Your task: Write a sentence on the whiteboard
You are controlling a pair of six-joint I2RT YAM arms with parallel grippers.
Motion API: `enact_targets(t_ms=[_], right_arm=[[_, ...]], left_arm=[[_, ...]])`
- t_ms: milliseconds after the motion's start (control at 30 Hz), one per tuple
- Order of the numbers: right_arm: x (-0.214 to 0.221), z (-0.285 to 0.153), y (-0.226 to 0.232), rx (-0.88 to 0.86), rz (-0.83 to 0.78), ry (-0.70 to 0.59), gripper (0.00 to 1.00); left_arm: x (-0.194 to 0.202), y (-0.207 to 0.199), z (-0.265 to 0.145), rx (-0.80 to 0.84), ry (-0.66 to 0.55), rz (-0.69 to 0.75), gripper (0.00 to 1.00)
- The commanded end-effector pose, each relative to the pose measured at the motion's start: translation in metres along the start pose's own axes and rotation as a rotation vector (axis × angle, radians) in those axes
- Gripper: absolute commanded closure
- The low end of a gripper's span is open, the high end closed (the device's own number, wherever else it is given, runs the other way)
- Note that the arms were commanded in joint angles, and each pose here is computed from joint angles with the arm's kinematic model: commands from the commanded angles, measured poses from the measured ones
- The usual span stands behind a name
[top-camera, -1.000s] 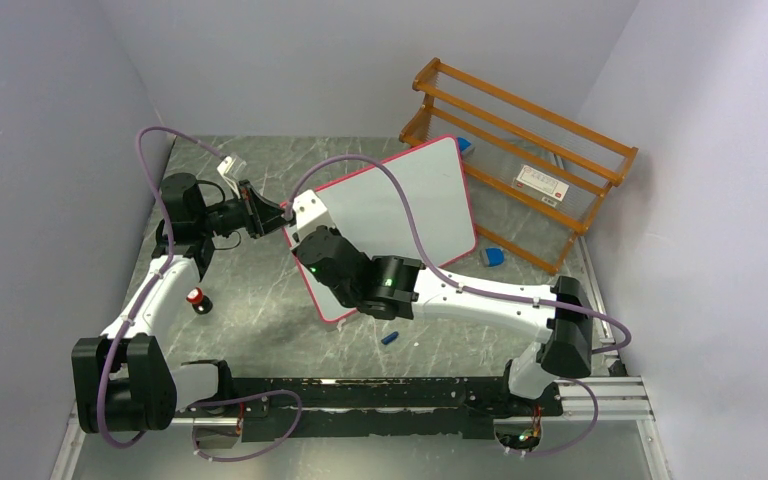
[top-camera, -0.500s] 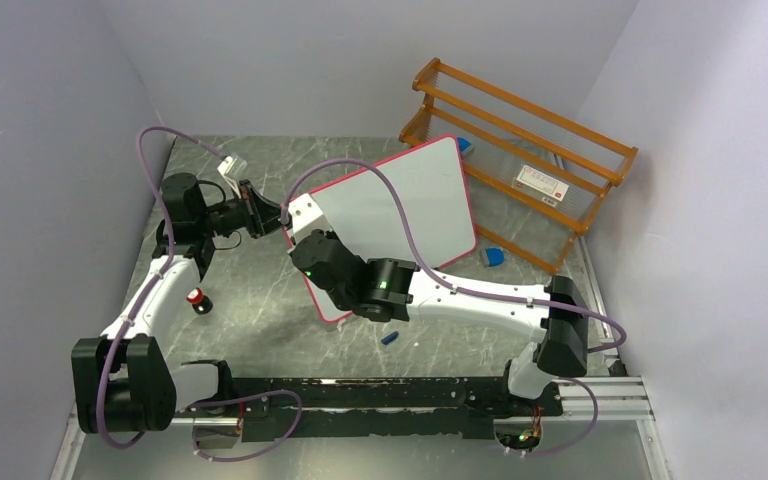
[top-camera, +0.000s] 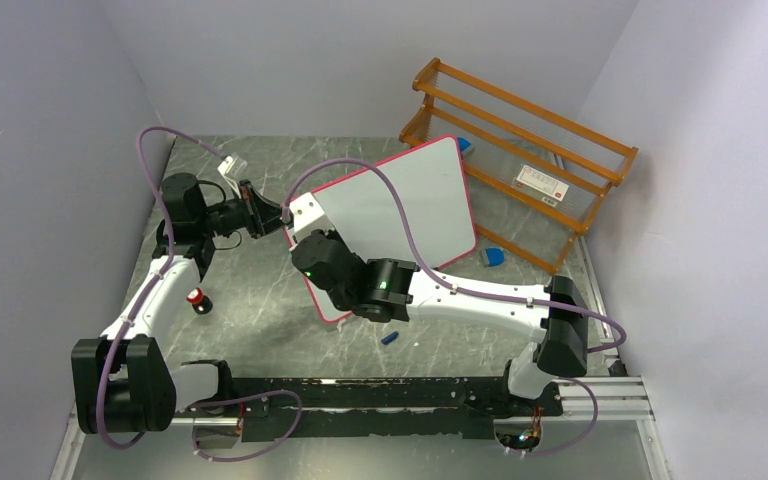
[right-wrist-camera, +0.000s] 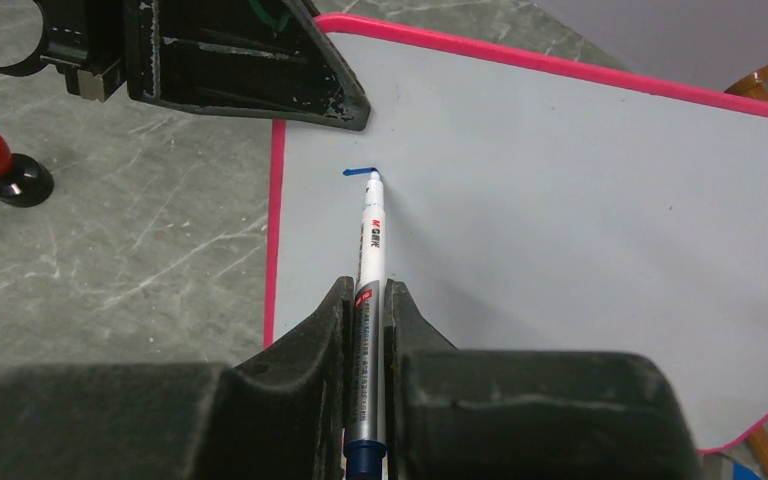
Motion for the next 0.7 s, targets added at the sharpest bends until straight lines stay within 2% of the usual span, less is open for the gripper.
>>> enact_targets(t_ms=[0, 467, 667], right_arm=[[-0.003, -0.001, -0.009, 0.057, 0.001, -0.023, 1.00], [-0.005, -0.006, -0.022, 0.097, 0.015, -0.041, 1.00], [-0.010, -0.012, -0.020, 0.043, 0.029, -0.048, 1.00]], left_arm=[[0.016, -0.002, 0.004, 0.014, 0.044, 0.046, 0.95], [0.016, -0.001, 0.004, 0.007, 0.047, 0.045, 0.95], [0.017, 0.000, 0.005, 0.001, 0.051, 0.039, 0.95]])
Point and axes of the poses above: each gripper's point midway between its finger pads, its own z axis out along the fingers, its own y axis along the line the jaws close on, x = y × z, the point moved 6 cm from there along -z, back along the fingers, and after that the axes turned 10 degrees about z, right-handed, at the moved point
